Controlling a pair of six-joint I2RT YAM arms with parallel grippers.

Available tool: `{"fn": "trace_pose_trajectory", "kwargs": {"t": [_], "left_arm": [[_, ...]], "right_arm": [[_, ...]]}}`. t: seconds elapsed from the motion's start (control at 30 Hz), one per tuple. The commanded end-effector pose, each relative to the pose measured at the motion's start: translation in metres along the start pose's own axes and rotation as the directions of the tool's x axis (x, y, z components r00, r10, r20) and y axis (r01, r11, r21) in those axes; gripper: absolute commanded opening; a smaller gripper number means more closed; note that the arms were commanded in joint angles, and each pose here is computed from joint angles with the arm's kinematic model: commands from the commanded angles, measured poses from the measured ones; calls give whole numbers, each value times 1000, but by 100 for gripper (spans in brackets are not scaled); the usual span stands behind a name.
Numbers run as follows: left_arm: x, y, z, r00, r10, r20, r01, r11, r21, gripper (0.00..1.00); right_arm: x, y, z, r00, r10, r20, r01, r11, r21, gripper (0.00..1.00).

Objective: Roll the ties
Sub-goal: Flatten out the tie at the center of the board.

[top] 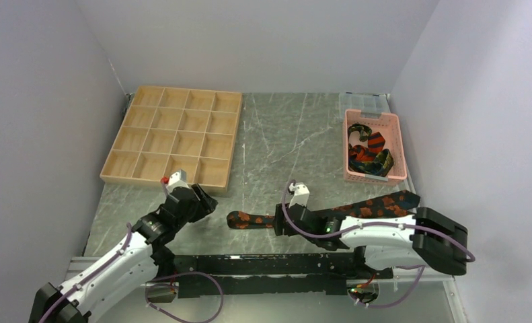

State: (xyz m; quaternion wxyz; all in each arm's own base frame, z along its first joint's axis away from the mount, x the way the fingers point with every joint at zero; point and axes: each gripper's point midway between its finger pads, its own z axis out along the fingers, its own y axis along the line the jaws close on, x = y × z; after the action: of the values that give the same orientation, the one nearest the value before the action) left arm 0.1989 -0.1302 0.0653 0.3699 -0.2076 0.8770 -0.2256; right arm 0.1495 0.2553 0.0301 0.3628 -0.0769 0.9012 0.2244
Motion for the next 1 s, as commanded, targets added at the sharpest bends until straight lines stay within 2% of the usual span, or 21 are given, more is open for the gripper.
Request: {"fn": "trace_pose_trajectory", "kwargs": {"t": [0.0, 0.17, 0.33, 0.5, 0.67, 0.83, 0.97], "left_arm": [[-14, -25, -5, 999, 9, 47, -14, 993, 119, 59], [-1, -30, -11, 1000, -4, -7, 5, 984, 176, 58], [14, -29, -18, 996, 27, -83, -11, 981, 194, 55], [18, -16, -25, 995, 47, -86, -32, 985, 169, 53], [15, -10, -28, 998, 49, -48, -41, 984, 172, 54], [11, -25, -29, 989, 144, -23, -134, 959, 250, 59], [15, -34, -25, 970, 240, -32, -225, 942, 249, 62]], "right_arm": [[-18, 20, -9, 995, -78, 57, 83, 993, -82, 63], [-43, 72, 7, 986, -159, 44, 163, 978, -130, 61], [-51, 90, 35, 976, -214, 24, 216, 971, -99, 57], [-27, 102, 47, 955, -297, -24, 289, 943, -163, 49], [8, 100, 44, 923, -380, -61, 361, 909, -207, 45], [23, 93, 34, 914, -402, -57, 381, 897, -225, 46], [-4, 80, 14, 945, -325, 28, 325, 931, -166, 56]]}}
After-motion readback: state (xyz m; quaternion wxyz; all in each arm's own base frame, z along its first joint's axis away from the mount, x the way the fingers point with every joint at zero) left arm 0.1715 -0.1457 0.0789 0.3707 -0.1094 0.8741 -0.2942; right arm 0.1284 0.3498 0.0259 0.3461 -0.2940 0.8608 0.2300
